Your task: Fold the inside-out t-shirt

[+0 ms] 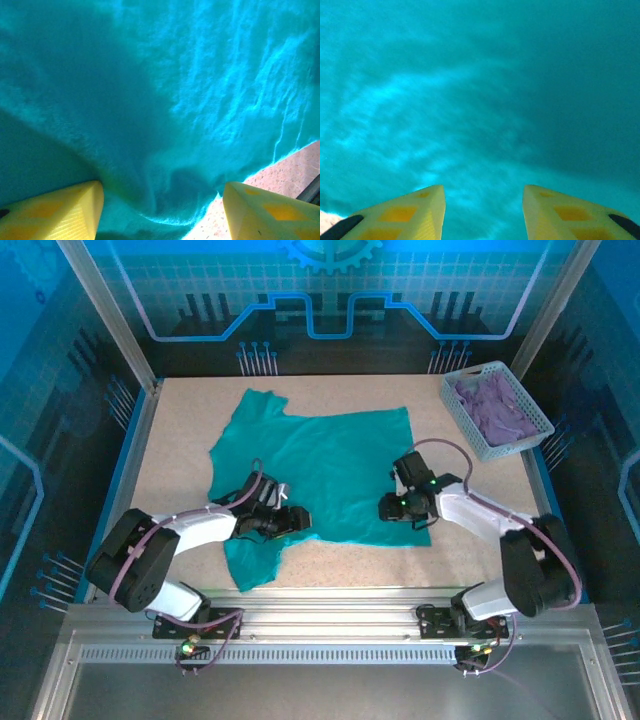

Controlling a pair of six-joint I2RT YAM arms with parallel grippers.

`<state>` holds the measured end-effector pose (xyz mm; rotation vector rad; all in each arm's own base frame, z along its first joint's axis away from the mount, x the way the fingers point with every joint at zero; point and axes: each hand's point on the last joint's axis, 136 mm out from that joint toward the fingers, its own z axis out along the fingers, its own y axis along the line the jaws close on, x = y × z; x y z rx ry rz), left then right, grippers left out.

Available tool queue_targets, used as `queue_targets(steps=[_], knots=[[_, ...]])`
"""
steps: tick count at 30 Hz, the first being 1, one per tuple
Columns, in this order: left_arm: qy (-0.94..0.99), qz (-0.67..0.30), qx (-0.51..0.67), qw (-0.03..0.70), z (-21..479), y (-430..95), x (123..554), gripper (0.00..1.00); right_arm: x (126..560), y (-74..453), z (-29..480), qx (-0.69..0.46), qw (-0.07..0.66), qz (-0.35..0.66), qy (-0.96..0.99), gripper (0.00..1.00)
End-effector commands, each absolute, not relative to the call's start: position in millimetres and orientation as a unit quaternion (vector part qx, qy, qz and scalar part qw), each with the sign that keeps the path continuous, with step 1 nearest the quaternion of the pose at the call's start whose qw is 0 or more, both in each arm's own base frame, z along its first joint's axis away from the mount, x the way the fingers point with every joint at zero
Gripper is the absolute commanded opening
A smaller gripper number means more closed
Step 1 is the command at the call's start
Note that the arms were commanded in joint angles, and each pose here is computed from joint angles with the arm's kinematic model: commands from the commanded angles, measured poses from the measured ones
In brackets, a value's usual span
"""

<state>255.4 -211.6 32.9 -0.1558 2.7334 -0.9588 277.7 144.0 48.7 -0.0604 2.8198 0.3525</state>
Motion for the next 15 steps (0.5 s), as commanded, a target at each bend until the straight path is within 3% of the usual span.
queue_targets(steps=[1,10,15], knots=[[0.924,-0.347,-0.04,0.154,55.1,-218.0,268.4,0.66,299.0,158.5,46.9,-0.039,0.162,0.147,0.975,0.44],[0.904,-0.32,-0.132,0.25,96.1,-145.5,312.8,0.67,324.6,145.8,52.8,-0.019,0.175,0.166,0.97,0.44],[0.914,-0.281,-0.143,0.257,96.2,-126.2,301.3,0.67,284.1,100.8,41.8,0.047,0.114,0.095,0.988,0.48]])
